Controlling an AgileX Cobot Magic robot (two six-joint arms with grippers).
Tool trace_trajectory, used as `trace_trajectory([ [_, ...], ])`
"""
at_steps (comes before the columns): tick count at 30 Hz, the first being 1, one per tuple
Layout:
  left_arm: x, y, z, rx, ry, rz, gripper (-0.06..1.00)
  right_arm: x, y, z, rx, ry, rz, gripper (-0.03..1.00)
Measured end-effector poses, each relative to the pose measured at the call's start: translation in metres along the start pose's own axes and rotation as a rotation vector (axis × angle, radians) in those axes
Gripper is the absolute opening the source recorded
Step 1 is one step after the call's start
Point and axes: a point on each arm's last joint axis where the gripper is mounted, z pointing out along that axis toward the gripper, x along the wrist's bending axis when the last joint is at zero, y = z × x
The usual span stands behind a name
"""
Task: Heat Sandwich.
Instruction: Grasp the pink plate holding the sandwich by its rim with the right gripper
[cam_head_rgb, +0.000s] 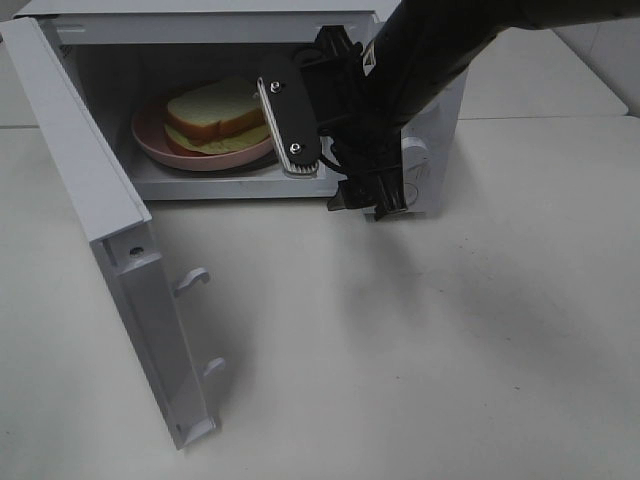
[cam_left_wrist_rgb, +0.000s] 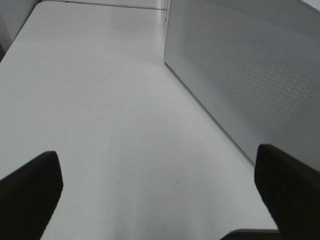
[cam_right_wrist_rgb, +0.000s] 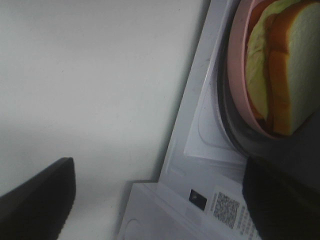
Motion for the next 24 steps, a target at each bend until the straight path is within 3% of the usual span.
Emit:
trace_trajectory([
  [9, 0.0, 0.0, 0.0, 0.0, 0.0, 0.0, 0.98, -0.015, 0.009, 0.026, -0.048, -0.027, -0.068, 0.87],
  [24, 0.0, 0.0, 0.0, 0.0, 0.0, 0.0, 0.98, -0.038, 0.016, 0.066, -0.059, -0.047, -0.07, 0.86],
])
